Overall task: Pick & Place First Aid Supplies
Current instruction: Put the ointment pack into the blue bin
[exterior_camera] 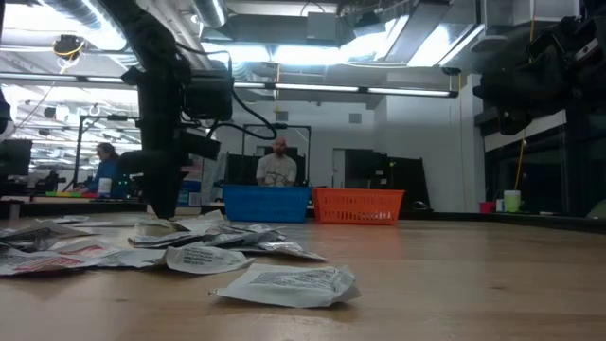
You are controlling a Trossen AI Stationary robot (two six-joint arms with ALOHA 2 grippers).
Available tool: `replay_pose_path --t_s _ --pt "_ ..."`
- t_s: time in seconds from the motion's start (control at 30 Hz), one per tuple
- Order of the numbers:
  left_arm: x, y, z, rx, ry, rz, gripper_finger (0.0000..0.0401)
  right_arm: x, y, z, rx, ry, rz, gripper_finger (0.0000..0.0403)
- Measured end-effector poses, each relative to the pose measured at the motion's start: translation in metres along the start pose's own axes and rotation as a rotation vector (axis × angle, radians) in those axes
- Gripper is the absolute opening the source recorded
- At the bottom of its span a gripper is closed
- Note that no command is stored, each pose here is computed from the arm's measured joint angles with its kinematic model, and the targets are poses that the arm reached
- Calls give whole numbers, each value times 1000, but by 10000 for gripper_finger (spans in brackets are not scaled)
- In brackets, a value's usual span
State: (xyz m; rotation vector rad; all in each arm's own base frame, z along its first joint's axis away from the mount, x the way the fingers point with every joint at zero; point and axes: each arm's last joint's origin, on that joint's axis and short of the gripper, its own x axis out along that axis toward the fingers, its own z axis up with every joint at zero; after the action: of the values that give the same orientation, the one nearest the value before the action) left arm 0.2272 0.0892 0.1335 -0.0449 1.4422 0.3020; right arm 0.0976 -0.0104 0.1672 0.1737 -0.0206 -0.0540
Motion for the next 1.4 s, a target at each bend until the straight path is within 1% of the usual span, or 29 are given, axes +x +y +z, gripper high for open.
replay_pose_path --t_s 0.23,0.37,0.53,0.57,0.8,0.93,1.03,1.4 --pt "6 -1 -7 -58 -5 -27 115 0 0 0 0 0 0 100" --pt "6 -2 -8 -82 -7 -46 75 0 0 0 0 0 0 100" --pt "7 -3 -8 -84 -11 -64 15 0 0 0 0 0 0 100" --pt "7 -3 -8 -85 -12 -68 8 0 0 0 0 0 0 100" --pt "5 -2 -8 -101 -31 -73 2 0 0 0 0 0 0 100" --pt "-4 -1 -9 -144 -81 -72 2 0 0 0 0 0 0 100" --pt "-14 2 -6 -167 -149 -55 1 0 0 0 0 0 0 100" --pt "-38 3 -4 -261 -295 -119 1 0 0 0 0 0 0 100"
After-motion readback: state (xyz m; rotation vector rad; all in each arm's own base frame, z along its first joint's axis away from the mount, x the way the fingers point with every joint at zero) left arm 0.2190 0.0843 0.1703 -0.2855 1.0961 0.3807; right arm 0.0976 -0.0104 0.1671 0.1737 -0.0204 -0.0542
